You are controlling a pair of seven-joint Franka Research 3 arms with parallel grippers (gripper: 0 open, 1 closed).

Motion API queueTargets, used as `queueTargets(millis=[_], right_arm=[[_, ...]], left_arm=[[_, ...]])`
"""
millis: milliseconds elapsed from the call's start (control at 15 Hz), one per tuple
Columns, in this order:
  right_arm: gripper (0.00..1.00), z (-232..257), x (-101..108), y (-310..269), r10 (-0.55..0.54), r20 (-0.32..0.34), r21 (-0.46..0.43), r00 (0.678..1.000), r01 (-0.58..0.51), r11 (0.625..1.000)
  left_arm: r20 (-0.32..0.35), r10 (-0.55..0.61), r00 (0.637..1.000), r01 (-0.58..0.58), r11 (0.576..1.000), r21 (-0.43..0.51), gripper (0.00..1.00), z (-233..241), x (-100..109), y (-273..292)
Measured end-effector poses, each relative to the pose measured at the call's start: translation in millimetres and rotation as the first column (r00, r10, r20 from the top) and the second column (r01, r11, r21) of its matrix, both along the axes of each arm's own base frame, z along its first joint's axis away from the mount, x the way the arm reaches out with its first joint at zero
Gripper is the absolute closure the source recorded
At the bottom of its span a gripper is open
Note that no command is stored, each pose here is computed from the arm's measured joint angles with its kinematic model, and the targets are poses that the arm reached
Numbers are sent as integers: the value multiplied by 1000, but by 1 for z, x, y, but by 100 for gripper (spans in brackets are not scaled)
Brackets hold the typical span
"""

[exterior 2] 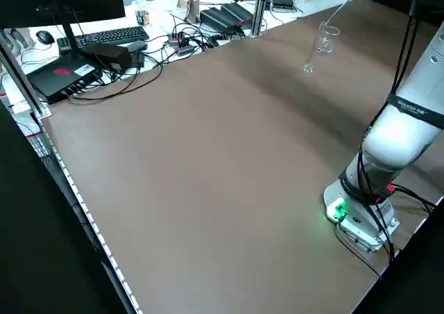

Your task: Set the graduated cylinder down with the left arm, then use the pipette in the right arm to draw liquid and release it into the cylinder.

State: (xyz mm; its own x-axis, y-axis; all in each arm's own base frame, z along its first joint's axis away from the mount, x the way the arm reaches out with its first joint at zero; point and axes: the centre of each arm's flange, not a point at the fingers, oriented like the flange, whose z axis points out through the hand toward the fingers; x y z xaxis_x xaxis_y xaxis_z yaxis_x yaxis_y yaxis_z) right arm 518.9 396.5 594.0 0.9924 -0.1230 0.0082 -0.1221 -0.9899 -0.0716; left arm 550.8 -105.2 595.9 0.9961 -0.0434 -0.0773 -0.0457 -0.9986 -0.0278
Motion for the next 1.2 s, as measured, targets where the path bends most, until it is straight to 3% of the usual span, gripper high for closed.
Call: queueTargets(millis=[533,1200], right_arm=[[93,5,5,-10,-20,9,-4,1000,20,1000],[93,4,48,-89,-122,17,-66,992,123,990]], left_arm=[[11,1,1000,-1,1000,-2,0,5,1,0],[22,-13,1000,13,1000,-4,0,11,-2,-4]])
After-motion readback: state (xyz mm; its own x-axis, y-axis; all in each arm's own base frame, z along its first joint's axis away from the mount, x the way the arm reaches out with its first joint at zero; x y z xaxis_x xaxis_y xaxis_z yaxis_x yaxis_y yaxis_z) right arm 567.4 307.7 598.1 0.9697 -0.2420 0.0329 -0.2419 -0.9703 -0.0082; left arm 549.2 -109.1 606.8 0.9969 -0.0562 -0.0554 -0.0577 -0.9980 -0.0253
